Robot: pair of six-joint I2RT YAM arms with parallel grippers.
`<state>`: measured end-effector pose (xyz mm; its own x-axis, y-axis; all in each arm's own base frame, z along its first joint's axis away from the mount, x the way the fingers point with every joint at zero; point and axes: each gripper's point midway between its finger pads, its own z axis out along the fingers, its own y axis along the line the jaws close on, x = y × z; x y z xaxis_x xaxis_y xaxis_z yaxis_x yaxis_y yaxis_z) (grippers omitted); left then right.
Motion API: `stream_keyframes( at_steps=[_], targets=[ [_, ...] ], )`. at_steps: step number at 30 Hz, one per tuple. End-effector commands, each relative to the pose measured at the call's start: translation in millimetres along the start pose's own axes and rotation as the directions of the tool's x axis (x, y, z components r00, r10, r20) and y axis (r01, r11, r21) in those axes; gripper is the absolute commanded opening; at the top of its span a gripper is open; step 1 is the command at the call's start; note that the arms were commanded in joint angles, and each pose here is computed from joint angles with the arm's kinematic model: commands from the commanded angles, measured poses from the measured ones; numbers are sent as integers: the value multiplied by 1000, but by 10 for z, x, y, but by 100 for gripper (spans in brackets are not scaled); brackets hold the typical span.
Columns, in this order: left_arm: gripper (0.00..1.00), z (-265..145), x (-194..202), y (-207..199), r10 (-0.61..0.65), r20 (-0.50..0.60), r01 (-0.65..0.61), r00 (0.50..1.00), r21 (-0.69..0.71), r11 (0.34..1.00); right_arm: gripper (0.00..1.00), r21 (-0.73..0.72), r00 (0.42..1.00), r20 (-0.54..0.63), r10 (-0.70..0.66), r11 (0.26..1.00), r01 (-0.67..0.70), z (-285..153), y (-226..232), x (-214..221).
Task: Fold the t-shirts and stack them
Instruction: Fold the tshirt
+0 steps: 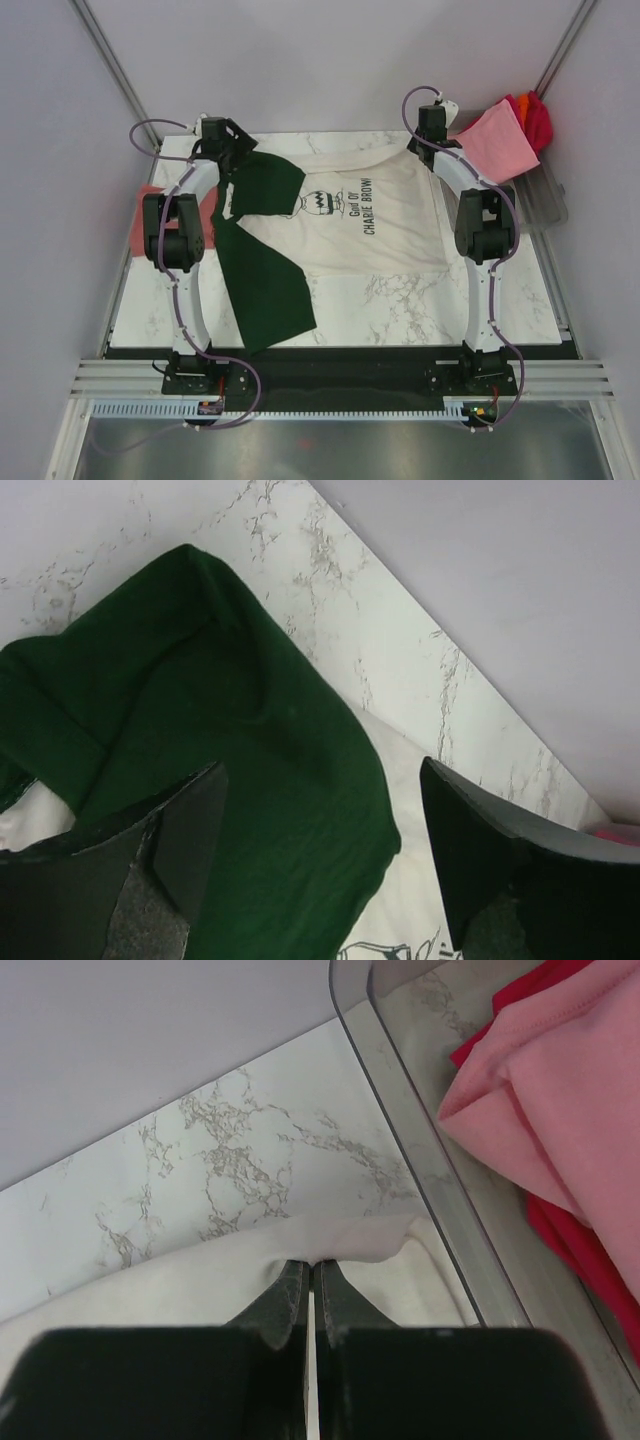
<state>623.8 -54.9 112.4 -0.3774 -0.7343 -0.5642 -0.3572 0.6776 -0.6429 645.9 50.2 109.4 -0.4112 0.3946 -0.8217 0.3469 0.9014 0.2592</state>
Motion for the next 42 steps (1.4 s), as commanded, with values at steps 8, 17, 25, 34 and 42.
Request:
stream_keyframes(
  at_steps=[8,17,25,34,42],
  targets=[
    [77,-851,-164,-17,149,-24,-150,989,-102,983,1,-62,1000,22,-3,998,5,-24,46,-9],
    [68,-956,287,369,157,-171,-185,973,-165,969,0,-101,999,27,-36,994,38,-4,58,89],
    [64,-1098,461,679,195,-210,-241,958,-224,944,0,-116,999,27,-37,992,40,-47,75,81],
    [60,-1028,499,982,218,-221,-281,951,-317,906,0,-130,998,30,-54,990,57,-86,120,60],
    [61,-982,468,1155,215,-215,-283,953,-369,885,0,-141,998,28,-56,988,60,-98,144,47]
  ],
)
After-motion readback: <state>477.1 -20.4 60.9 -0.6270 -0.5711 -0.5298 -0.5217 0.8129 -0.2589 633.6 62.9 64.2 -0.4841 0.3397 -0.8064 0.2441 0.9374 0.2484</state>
